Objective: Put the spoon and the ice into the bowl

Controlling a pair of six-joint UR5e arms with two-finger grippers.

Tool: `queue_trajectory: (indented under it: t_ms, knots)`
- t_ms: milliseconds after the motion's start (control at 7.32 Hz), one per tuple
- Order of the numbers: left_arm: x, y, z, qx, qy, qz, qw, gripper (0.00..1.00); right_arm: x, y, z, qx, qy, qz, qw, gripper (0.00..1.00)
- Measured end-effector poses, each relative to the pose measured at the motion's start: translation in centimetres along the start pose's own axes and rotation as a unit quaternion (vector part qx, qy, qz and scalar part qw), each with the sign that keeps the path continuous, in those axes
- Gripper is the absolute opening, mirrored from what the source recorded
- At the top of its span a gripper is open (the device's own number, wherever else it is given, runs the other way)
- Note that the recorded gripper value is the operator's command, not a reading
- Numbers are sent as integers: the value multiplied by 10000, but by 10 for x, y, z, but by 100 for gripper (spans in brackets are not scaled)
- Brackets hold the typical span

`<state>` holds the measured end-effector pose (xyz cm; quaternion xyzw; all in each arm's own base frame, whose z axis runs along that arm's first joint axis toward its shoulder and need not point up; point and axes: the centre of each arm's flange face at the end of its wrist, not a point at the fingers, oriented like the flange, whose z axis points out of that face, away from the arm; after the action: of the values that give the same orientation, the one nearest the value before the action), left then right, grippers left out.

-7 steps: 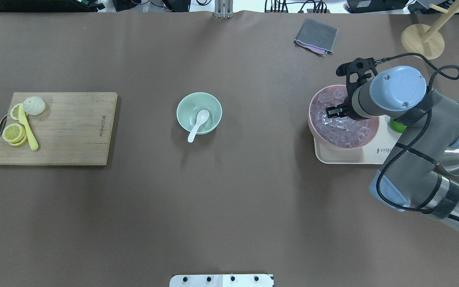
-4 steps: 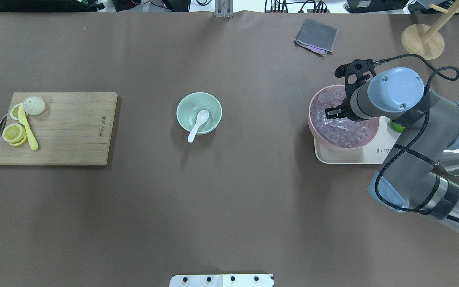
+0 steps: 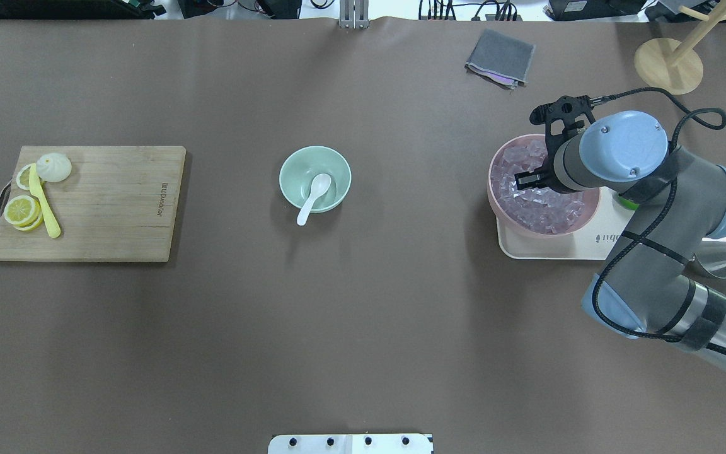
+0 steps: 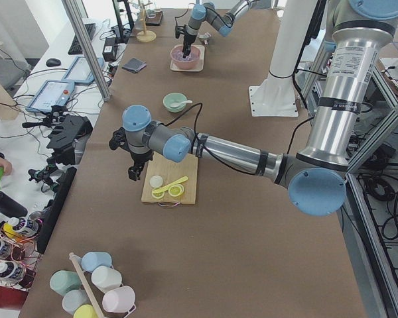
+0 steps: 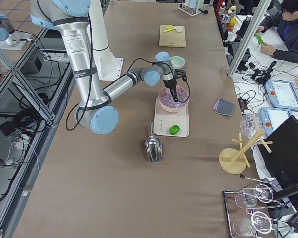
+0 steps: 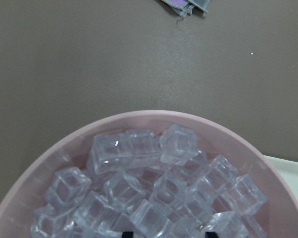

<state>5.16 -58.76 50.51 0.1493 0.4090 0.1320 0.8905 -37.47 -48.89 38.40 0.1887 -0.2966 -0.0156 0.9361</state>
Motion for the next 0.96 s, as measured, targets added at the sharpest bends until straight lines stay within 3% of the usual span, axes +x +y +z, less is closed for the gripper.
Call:
queue_trajectory:
  t_ms: [683,957]
  knots:
    - [1,0,-1,12,11,-15,10000,99,-10,-6,-12,90,-116,-7,9999,0]
    - [1,0,-1,4,16,-21,10000,99,-22,-16,-25,176,-256,271,9992,0]
